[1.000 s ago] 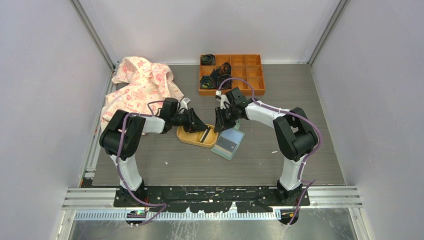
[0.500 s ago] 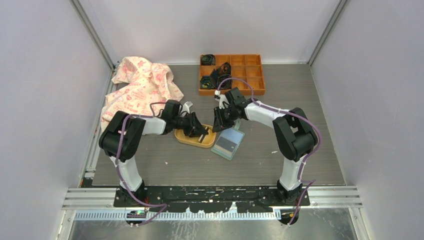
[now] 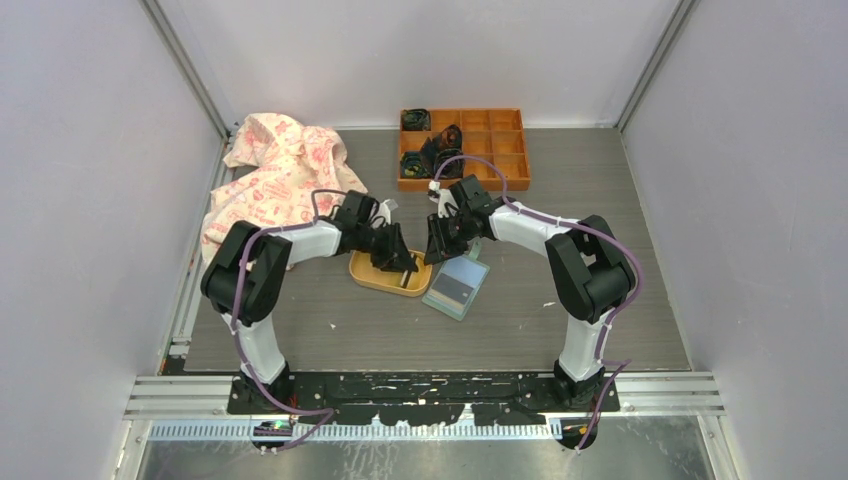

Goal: Put the credit cards into the card holder
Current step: Pick up the credit card from the storage box.

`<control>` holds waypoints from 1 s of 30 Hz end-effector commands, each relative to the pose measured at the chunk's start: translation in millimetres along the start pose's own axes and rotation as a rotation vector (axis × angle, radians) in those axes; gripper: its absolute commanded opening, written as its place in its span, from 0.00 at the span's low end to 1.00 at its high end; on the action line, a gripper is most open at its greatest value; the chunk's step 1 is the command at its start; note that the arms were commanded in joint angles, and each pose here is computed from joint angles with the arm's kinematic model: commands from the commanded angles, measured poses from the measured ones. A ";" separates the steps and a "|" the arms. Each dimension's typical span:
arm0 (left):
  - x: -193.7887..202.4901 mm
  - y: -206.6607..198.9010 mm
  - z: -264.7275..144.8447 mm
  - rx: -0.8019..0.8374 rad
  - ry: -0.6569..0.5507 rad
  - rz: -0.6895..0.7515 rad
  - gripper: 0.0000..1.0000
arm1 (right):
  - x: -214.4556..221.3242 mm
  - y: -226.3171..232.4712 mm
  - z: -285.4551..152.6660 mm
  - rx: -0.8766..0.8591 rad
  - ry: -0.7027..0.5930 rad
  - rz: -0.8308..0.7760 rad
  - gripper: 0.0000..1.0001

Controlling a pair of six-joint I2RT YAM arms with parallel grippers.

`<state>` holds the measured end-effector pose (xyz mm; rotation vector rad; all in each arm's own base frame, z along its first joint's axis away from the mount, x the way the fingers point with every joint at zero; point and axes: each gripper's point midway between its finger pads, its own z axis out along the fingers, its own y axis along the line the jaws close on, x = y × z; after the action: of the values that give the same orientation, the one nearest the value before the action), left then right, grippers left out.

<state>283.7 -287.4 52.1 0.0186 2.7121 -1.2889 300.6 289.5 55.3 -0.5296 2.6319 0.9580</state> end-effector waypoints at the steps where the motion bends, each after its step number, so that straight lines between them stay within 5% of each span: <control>1: -2.5 1.7 7.0 -0.036 0.011 0.031 0.19 | -22.1 18.4 -7.1 -0.049 -0.058 -0.051 0.28; 8: -1.1 7.6 14.3 -0.082 0.026 0.048 0.18 | -22.4 19.4 -7.8 -0.054 -0.056 -0.053 0.29; 12: -5.2 2.4 11.9 -0.066 0.004 0.063 0.00 | -21.8 19.2 -7.8 -0.053 -0.054 -0.056 0.28; 19: -22.3 -9.1 -19.4 0.105 -0.124 0.015 0.00 | -21.6 20.9 -9.3 -0.064 -0.050 -0.065 0.29; 30: -20.2 -4.3 -27.3 0.147 -0.129 -0.003 0.09 | -20.9 21.1 -9.3 -0.075 -0.043 -0.063 0.30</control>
<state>292.1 -259.9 45.2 -0.1410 2.6279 -1.3454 298.6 292.4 59.1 -0.5622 2.6185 0.9897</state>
